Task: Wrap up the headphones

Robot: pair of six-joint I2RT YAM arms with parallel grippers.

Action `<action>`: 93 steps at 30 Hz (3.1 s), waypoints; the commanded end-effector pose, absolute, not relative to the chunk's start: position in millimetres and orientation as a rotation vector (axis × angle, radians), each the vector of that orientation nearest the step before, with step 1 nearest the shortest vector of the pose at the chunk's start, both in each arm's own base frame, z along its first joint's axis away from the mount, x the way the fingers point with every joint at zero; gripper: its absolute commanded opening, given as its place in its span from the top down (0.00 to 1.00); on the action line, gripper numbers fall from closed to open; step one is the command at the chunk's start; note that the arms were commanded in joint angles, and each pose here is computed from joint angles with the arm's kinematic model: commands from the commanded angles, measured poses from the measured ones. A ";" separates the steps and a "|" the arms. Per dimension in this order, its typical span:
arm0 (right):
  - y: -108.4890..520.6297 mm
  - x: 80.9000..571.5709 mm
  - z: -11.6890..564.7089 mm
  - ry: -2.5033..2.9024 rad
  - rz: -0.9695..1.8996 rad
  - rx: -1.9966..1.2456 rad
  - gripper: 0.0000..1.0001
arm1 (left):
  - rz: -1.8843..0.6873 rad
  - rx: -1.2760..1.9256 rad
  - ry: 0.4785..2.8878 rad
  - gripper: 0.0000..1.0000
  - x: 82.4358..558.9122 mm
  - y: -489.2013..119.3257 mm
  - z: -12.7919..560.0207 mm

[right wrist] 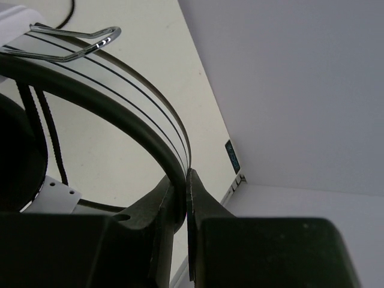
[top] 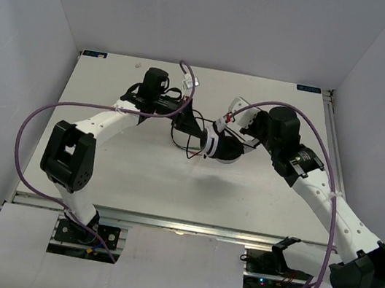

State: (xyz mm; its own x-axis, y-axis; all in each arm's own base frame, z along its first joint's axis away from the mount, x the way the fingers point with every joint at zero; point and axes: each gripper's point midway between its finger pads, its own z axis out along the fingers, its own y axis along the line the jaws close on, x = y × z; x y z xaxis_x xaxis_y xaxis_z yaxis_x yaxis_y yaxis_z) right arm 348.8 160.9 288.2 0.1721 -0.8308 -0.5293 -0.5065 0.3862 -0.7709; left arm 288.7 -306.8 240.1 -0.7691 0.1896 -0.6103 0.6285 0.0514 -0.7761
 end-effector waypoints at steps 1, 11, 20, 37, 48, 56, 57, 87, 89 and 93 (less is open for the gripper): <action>137.2 372.9 333.3 1.453 -0.539 -0.974 0.92 | -1.887 0.892 1.900 0.89 270.5 -300.1 287.5; 173.4 380.8 336.9 1.444 -0.481 -0.777 0.92 | -1.996 0.674 1.810 0.69 277.4 -327.2 345.8; 178.6 419.1 341.0 1.646 -0.195 -0.585 0.92 | -2.022 0.721 1.724 0.49 238.9 -341.4 332.6; 155.1 469.9 339.4 1.905 0.201 0.000 0.92 | -1.998 0.760 1.621 0.51 169.2 -422.3 281.5; 154.4 453.2 383.0 1.870 0.570 0.041 0.92 | -1.959 0.802 1.866 0.61 140.5 -433.1 180.9; 146.7 402.9 446.0 1.735 0.879 -0.027 0.92 | -1.958 0.768 1.912 0.57 149.5 -408.1 141.1; 144.1 399.2 449.6 1.721 0.892 -0.034 0.92 | -1.958 0.757 1.902 0.56 153.3 -404.6 141.3; 121.1 355.9 501.7 1.620 1.090 -0.121 0.92 | -1.771 0.880 1.843 0.43 186.3 -376.8 136.5; 116.6 356.3 504.5 1.616 1.091 -0.117 0.92 | -1.746 0.873 1.829 0.43 190.3 -371.7 137.8; 111.6 355.1 506.9 1.610 1.088 -0.129 0.92 | -1.627 0.909 1.780 0.43 199.8 -365.5 142.3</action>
